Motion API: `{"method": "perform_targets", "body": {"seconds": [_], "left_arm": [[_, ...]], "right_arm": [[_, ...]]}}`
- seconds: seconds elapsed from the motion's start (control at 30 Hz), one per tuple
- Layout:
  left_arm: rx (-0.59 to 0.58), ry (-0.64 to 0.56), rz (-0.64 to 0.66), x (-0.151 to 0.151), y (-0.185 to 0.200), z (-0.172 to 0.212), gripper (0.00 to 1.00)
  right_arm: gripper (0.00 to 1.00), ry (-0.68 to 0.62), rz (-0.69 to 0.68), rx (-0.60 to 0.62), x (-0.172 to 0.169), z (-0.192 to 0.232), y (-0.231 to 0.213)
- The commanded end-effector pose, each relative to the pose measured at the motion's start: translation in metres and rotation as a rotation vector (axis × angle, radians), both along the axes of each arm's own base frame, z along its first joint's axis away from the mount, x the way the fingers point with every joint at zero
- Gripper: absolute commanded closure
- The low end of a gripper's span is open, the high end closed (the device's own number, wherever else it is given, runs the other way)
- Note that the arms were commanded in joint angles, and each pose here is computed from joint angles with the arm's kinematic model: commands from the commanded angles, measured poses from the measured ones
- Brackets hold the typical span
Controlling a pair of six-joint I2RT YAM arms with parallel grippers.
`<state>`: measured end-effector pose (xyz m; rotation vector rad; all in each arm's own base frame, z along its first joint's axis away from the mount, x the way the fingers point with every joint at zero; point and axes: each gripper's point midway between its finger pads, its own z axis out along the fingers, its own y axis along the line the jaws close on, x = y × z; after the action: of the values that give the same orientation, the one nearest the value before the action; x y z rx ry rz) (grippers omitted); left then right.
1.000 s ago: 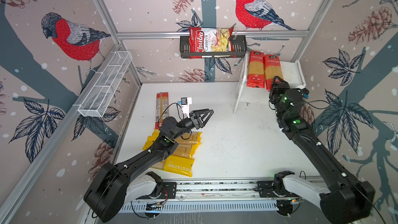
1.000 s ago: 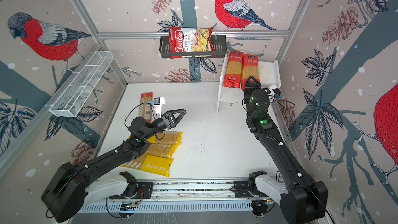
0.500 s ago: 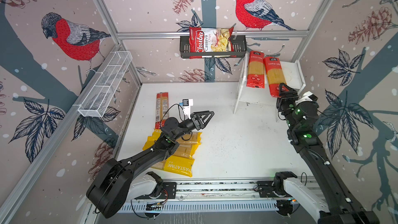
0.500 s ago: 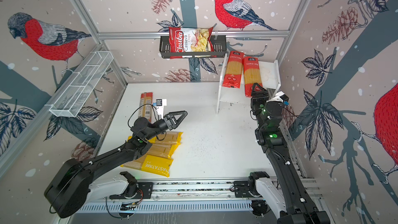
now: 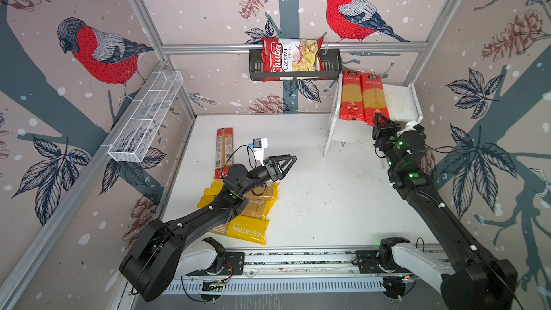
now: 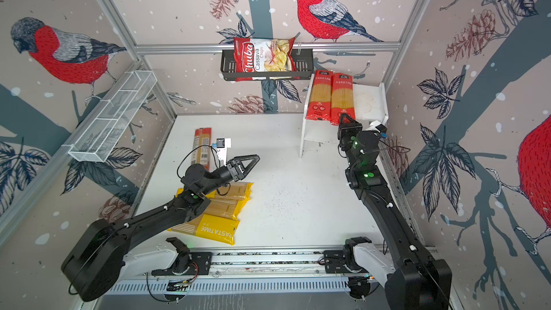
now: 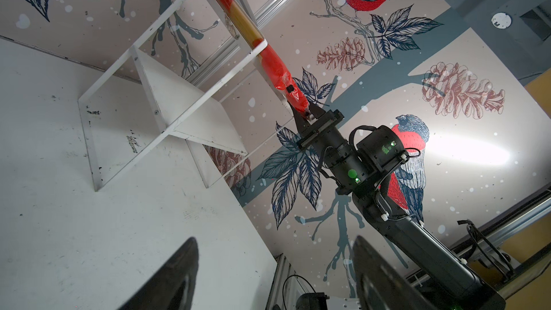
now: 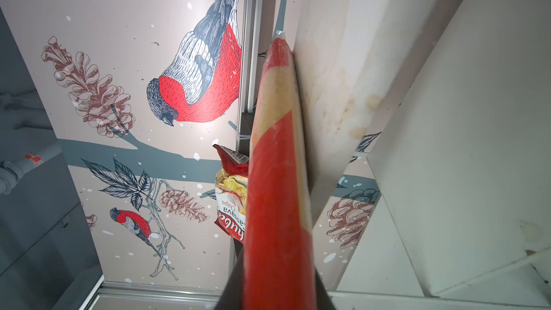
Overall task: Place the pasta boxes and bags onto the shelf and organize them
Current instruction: 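Open the right gripper and draw it back from the shelf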
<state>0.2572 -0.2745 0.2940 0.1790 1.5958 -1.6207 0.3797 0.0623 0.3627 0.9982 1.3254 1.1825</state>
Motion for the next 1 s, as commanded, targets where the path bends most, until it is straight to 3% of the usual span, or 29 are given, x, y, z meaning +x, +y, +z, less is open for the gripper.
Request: {"method": "perform_targets", "body": {"seconds": [0.0,0.17,0.37,0.63,0.97], "left_arm": [[-0.012,-0.039,0.002,-0.003,0.002,0.008,0.2],[-0.006,-0.036,0.003,-0.002,0.001,0.006,0.21],[-0.008,-0.033,-0.006,-0.002,-0.001,0.005,0.21],[-0.002,-0.029,0.003,-0.003,0.0,0.005,0.21],[0.052,-0.033,0.037,0.002,0.003,0.004,0.2]], "right_arm": [[0.79,-0.071,-0.001,0.043,-0.003,0.018,0.004],[0.74,-0.048,-0.047,0.025,-0.009,0.009,-0.003],[0.83,-0.051,-0.131,0.008,-0.017,0.012,-0.016],[0.79,-0.029,-0.106,0.018,-0.008,0.001,-0.002],[0.34,-0.042,-0.09,-0.041,-0.026,0.01,-0.004]]}}
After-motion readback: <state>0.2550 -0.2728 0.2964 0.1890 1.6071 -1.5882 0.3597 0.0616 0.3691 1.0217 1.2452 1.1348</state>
